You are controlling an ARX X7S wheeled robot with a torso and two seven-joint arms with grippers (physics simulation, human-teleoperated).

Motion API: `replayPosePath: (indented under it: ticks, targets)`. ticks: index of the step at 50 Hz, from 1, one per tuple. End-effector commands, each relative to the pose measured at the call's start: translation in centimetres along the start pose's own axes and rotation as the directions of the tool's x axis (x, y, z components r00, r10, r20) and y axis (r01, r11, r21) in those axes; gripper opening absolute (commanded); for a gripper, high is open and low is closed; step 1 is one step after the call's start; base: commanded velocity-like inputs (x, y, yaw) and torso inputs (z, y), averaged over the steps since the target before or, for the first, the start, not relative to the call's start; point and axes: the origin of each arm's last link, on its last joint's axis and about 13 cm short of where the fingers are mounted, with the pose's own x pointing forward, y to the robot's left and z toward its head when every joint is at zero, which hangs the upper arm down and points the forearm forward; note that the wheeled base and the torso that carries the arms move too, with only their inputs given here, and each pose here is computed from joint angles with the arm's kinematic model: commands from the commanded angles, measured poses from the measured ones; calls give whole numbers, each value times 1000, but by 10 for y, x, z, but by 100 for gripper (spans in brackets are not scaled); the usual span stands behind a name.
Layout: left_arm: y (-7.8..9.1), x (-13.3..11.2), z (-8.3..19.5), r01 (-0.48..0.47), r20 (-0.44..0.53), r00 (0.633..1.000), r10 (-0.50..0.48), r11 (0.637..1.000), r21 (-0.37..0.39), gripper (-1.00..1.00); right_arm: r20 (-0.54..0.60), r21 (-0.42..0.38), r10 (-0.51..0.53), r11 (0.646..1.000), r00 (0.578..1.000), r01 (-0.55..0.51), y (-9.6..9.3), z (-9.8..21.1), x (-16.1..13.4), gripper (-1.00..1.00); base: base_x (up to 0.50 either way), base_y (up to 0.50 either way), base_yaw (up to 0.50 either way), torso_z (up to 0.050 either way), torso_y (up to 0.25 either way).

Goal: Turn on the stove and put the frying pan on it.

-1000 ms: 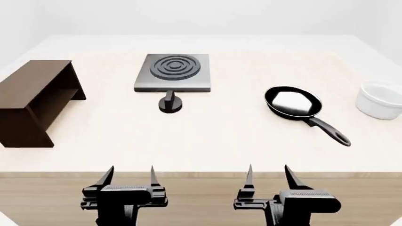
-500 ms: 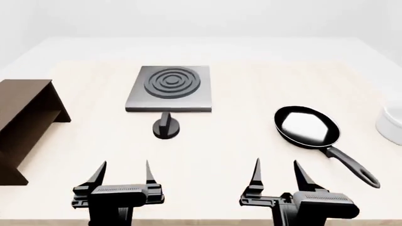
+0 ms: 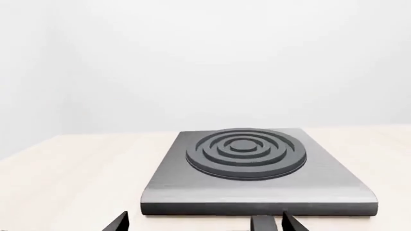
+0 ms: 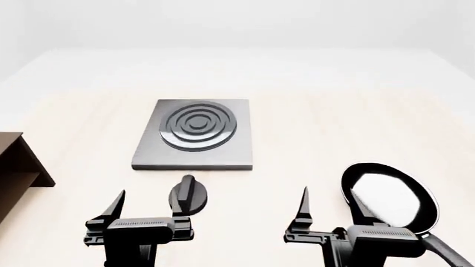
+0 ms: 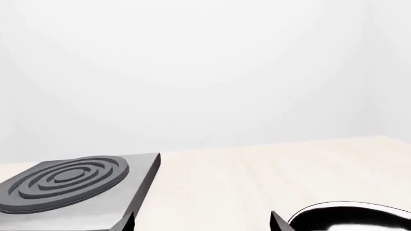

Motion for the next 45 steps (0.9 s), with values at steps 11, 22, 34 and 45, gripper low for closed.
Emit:
replayPosePath:
  ticks: [11,22,34,45]
  targets:
    - [1,3,-6,13,-35,999,-13,1000,-2,100,-43,-22,-2,1000,999,1,0,-7,2,100,32,0,0,0,0]
    - [8,22,-25,-31,-118,992,32,999,17,100,-54,-31,-4,1000,999,2,0,-6,4,100,0,0,0,0,0]
    - [9,35,-41,-56,-164,984,62,997,46,100,-58,-35,-2,999,998,0,0,-9,3,100,0,0,0,0,0]
    - [9,44,-49,-74,-190,978,85,995,61,100,-63,-38,0,999,998,-2,1,-11,3,100,0,0,0,0,0]
